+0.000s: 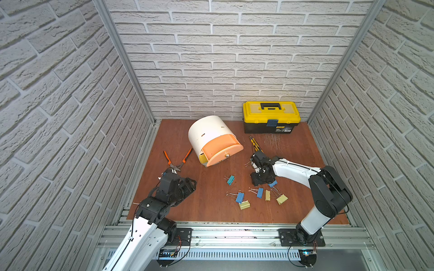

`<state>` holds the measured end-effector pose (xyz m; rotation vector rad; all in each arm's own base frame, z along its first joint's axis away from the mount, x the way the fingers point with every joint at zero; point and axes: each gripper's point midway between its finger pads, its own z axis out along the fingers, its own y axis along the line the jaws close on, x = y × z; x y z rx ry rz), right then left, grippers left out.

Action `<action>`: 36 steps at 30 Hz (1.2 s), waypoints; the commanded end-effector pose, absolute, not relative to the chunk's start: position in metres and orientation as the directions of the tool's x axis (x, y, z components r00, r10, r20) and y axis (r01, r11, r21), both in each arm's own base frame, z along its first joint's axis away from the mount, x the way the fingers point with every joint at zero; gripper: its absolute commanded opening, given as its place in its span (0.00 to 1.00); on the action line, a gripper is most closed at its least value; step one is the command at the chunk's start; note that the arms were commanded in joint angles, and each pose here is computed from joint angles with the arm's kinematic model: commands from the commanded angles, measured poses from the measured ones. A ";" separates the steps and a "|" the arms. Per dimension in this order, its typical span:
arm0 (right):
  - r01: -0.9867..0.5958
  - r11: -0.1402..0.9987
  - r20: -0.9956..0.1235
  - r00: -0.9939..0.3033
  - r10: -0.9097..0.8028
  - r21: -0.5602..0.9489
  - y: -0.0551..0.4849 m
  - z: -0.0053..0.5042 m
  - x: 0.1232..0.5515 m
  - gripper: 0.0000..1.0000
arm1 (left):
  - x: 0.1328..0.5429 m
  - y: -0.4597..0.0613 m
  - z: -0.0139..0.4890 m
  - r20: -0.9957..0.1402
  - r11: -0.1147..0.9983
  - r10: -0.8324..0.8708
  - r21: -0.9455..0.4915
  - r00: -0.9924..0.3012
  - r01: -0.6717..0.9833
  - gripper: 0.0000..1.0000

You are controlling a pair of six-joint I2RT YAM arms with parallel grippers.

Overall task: Put the binder clips in the drawer according to color
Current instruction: Pick up the binder clip at the center of the board.

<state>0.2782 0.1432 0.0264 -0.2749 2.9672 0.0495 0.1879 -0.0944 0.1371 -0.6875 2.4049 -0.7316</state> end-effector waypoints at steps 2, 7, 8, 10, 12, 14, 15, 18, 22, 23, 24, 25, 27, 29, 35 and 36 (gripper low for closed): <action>-0.166 0.986 -0.192 -0.968 -0.160 0.018 0.139 0.048 0.271 0.48 | 0.199 -0.099 0.149 -0.371 0.722 -0.592 -0.638 -0.715 -0.268 0.72; -0.160 0.987 -0.240 -0.959 -0.153 0.008 0.133 0.076 0.274 0.47 | 0.210 -0.104 0.168 -0.399 0.732 -0.574 -0.641 -0.715 -0.230 0.73; -0.156 0.988 -0.252 -0.956 -0.149 0.008 0.132 0.083 0.276 0.47 | 0.213 -0.105 0.174 -0.407 0.734 -0.570 -0.642 -0.714 -0.220 0.73; -0.148 0.989 -0.288 -0.947 -0.140 0.007 0.129 0.102 0.281 0.46 | 0.220 -0.109 0.187 -0.425 0.742 -0.554 -0.642 -0.716 -0.193 0.73; -0.141 0.990 -0.330 -0.935 -0.129 0.012 0.126 0.124 0.287 0.46 | 0.227 -0.114 0.199 -0.442 0.750 -0.536 -0.641 -0.719 -0.165 0.73; -0.140 0.990 -0.387 -0.914 -0.122 0.019 0.127 0.153 0.296 0.46 | 0.236 -0.119 0.209 -0.453 0.760 -0.514 -0.634 -0.728 -0.141 0.73; -0.143 0.989 -0.411 -0.903 -0.121 0.022 0.127 0.166 0.300 0.46 | 0.239 -0.121 0.216 -0.462 0.762 -0.507 -0.635 -0.728 -0.127 0.73; -0.151 0.988 -0.486 -0.867 -0.111 0.043 0.132 0.207 0.312 0.46 | 0.250 -0.130 0.235 -0.483 0.768 -0.477 -0.635 -0.734 -0.082 0.73; -0.188 0.977 -0.572 -0.814 -0.095 0.105 0.148 0.255 0.327 0.46 | 0.264 -0.141 0.260 -0.511 0.771 -0.441 -0.637 -0.738 -0.020 0.73; -0.196 0.973 -0.589 -0.803 -0.088 0.122 0.152 0.266 0.331 0.46 | 0.267 -0.144 0.266 -0.516 0.769 -0.435 -0.639 -0.738 -0.006 0.73; -0.203 0.970 -0.600 -0.796 -0.082 0.135 0.155 0.275 0.334 0.46 | 0.270 -0.146 0.271 -0.521 0.768 -0.430 -0.641 -0.738 0.005 0.73; -0.214 0.965 -0.610 -0.788 -0.080 0.149 0.160 0.284 0.337 0.46 | 0.273 -0.149 0.276 -0.525 0.765 -0.426 -0.644 -0.736 0.016 0.73; -0.234 0.956 -0.627 -0.775 -0.072 0.179 0.170 0.301 0.344 0.46 | 0.278 -0.153 0.286 -0.533 0.759 -0.422 -0.651 -0.733 0.036 0.73; -0.262 0.942 -0.644 -0.762 -0.068 0.211 0.183 0.317 0.349 0.46 | 0.284 -0.158 0.295 -0.541 0.751 -0.420 -0.658 -0.729 0.056 0.73; -0.344 0.904 -0.671 -0.736 -0.091 0.254 0.227 0.342 0.362 0.46 | 0.294 -0.165 0.303 -0.545 0.742 -0.416 -0.666 -0.728 0.075 0.73; -0.355 0.898 -0.674 -0.732 -0.094 0.259 0.233 0.344 0.363 0.46 | 0.294 -0.164 0.303 -0.545 0.742 -0.418 -0.667 -0.727 0.073 0.73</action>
